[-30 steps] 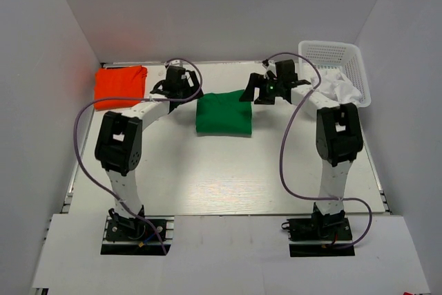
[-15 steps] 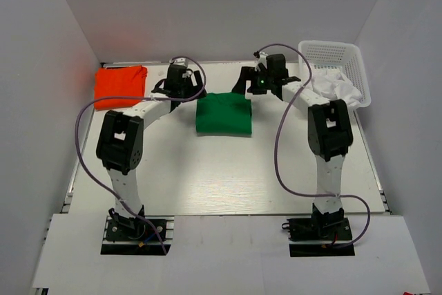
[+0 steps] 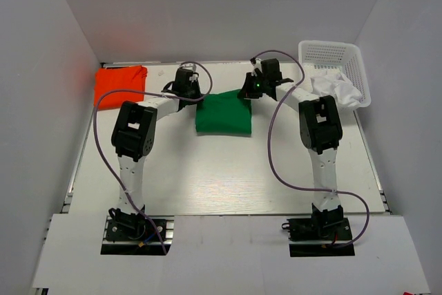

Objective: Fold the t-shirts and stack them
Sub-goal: Fold the long partially folded tshirt into a neat square

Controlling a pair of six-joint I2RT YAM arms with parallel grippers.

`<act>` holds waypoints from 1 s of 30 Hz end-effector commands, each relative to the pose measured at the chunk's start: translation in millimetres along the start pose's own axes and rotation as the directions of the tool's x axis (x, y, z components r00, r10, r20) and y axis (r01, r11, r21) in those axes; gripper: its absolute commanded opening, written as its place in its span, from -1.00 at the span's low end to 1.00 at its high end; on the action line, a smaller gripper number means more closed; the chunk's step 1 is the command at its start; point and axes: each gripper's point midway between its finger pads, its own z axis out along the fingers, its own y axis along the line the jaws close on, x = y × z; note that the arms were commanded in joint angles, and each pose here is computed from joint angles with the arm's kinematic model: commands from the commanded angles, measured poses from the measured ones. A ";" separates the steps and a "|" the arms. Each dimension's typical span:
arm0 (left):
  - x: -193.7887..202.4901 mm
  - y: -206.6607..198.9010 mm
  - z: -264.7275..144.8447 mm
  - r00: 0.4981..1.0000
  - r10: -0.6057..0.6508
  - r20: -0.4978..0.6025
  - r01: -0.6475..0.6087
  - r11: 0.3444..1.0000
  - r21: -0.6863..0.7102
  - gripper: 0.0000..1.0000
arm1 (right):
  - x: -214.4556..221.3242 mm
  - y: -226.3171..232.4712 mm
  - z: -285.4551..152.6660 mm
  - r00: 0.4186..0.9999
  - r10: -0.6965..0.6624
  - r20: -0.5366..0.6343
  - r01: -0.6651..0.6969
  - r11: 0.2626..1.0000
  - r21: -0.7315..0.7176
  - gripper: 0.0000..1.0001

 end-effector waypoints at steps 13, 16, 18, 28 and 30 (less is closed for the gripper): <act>-68.4 -71.7 -94.4 0.963 -0.017 0.269 -0.058 0.962 0.266 -1.00 | -29.3 49.2 -75.8 0.983 -0.059 0.172 0.072 0.995 -0.071 -1.00; -66.9 -73.9 -97.4 0.963 -0.015 0.269 -0.063 0.958 0.281 -1.00 | -24.2 46.3 -82.4 0.985 -0.035 0.171 0.045 0.997 -0.056 -1.00; -64.3 -75.1 -92.1 0.967 -0.013 0.256 -0.064 0.955 0.289 -1.00 | -18.5 36.0 -81.5 0.986 -0.017 0.169 0.019 1.000 -0.012 -1.00; -43.5 -61.7 -28.1 0.986 -0.008 0.169 -0.038 0.962 0.270 -1.00 | -12.1 -26.8 -55.3 0.980 0.131 0.152 -0.152 0.979 0.135 -1.00; -39.8 -57.9 -18.0 0.988 -0.008 0.152 -0.031 0.967 0.254 -1.00 | -13.5 -32.6 -47.4 0.980 0.143 0.139 -0.161 0.978 0.129 -1.00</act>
